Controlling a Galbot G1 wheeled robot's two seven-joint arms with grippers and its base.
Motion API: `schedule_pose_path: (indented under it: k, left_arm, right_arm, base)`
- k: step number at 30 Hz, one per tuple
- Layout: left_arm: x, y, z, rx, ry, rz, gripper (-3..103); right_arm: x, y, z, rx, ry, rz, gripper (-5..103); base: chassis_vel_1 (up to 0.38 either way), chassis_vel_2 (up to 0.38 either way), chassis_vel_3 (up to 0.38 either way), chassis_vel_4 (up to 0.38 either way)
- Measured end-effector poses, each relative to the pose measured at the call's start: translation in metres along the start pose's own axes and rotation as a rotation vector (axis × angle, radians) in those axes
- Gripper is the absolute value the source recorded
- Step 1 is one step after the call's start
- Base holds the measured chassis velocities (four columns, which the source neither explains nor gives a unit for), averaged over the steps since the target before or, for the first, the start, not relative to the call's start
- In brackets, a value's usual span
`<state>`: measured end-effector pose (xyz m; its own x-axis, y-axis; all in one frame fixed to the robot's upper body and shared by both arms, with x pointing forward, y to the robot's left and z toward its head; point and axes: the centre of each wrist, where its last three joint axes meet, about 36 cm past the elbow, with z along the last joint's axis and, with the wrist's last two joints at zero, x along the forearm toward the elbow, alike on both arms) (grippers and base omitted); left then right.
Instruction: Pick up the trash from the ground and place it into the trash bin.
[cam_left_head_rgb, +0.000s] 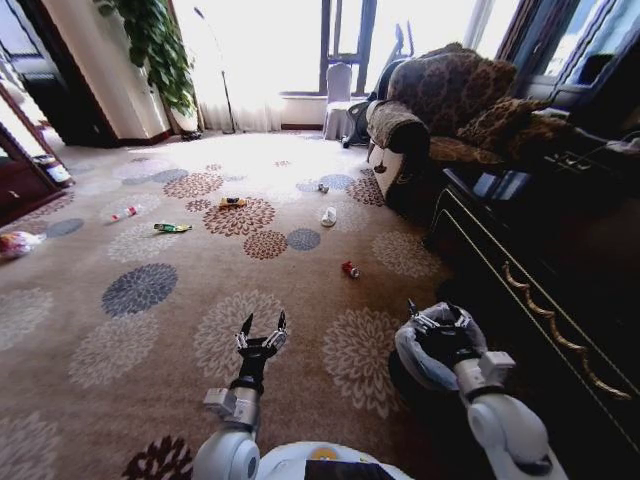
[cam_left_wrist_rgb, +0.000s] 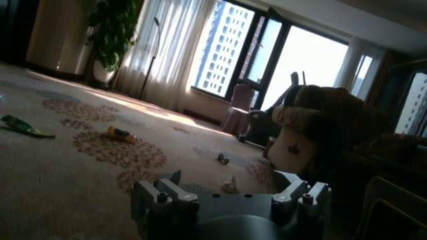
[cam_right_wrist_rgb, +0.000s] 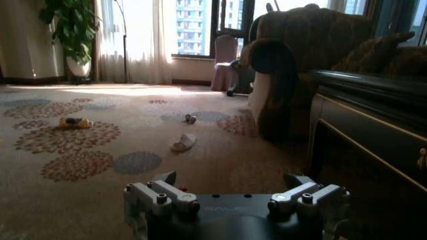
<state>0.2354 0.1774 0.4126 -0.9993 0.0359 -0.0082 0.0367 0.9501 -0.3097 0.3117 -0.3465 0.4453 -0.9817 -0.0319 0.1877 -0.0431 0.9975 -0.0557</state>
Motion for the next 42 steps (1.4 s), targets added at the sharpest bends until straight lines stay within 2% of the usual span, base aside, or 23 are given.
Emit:
schedule_pose_path:
  k: [1, 4, 5, 8, 13, 16, 22, 24, 26, 31, 33, 35, 37, 39, 42]
  left_arm:
    - [0.000, 0.000, 0.000, 0.000, 0.000, 0.000, 93]
    - [-0.003, 0.005, 0.002, 0.005, 0.001, -0.014, 93]
    - [-0.003, 0.005, 0.002, 0.005, 0.001, -0.014, 93]
    - [-0.005, 0.008, 0.005, 0.018, 0.009, -0.023, 93]
    - [-0.009, 0.008, 0.012, 0.031, 0.031, -0.032, 90]
    - [-0.013, 0.008, 0.019, 0.046, 0.037, -0.043, 93]
    - [-0.017, 0.011, 0.022, 0.050, 0.043, -0.050, 93]
    - [-0.018, 0.013, 0.023, 0.049, 0.042, -0.058, 93]
    - [-0.018, 0.014, 0.024, 0.047, 0.044, -0.060, 96]
    - [-0.018, 0.015, 0.027, 0.044, 0.052, -0.066, 93]
    - [-0.018, 0.015, 0.028, 0.042, 0.053, -0.069, 97]
    - [-0.017, 0.014, 0.029, 0.035, 0.053, -0.068, 90]
    - [-0.017, 0.013, 0.028, 0.034, 0.053, -0.069, 90]
    - [-0.016, 0.012, 0.024, 0.036, 0.041, -0.068, 96]
    - [-0.016, 0.011, 0.023, 0.037, 0.038, -0.070, 91]
  right_arm:
    - [0.000, 0.000, 0.000, 0.000, 0.000, 0.000, 100]
    - [-0.007, -0.037, -0.002, 0.023, 0.056, 0.053, 100]
    - [-0.007, -0.037, -0.002, 0.023, 0.056, 0.053, 100]
    - [-0.004, -0.067, -0.003, -0.008, 0.116, 0.104, 100]
    - [0.004, -0.088, 0.010, -0.032, 0.198, 0.132, 100]
    - [0.002, -0.102, 0.023, 0.010, 0.247, 0.151, 100]
    - [-0.011, -0.115, 0.034, 0.053, 0.304, 0.151, 100]
    - [-0.016, -0.122, 0.040, 0.105, 0.335, 0.157, 100]
    - [-0.017, -0.124, 0.042, 0.123, 0.346, 0.158, 100]
    - [-0.016, -0.125, 0.052, 0.166, 0.403, 0.134, 100]
    - [-0.016, -0.124, 0.053, 0.179, 0.413, 0.126, 100]
    - [-0.019, -0.124, 0.049, 0.197, 0.433, 0.112, 100]
    - [-0.022, -0.126, 0.044, 0.204, 0.448, 0.106, 100]
    - [-0.027, -0.130, 0.036, 0.221, 0.491, 0.087, 100]
    - [-0.029, -0.132, 0.033, 0.227, 0.518, 0.075, 100]
  base:
    - [0.056, 0.023, -0.013, -0.021]
    - [0.000, 0.000, 0.000, 0.000]
    - [0.000, 0.000, 0.000, 0.000]
    - [0.000, 0.000, 0.000, 0.000]
    - [0.000, 0.000, 0.000, 0.000]
    - [0.000, 0.000, 0.000, 0.000]
    - [0.000, 0.000, 0.000, 0.000]
    - [0.000, 0.000, 0.000, 0.000]
    - [0.000, 0.000, 0.000, 0.000]
    - [0.000, 0.000, 0.000, 0.000]
    - [0.000, 0.000, 0.000, 0.000]
    - [0.000, 0.000, 0.000, 0.000]
    - [0.000, 0.000, 0.000, 0.000]
    - [0.000, 0.000, 0.000, 0.000]
    - [0.000, 0.000, 0.000, 0.000]
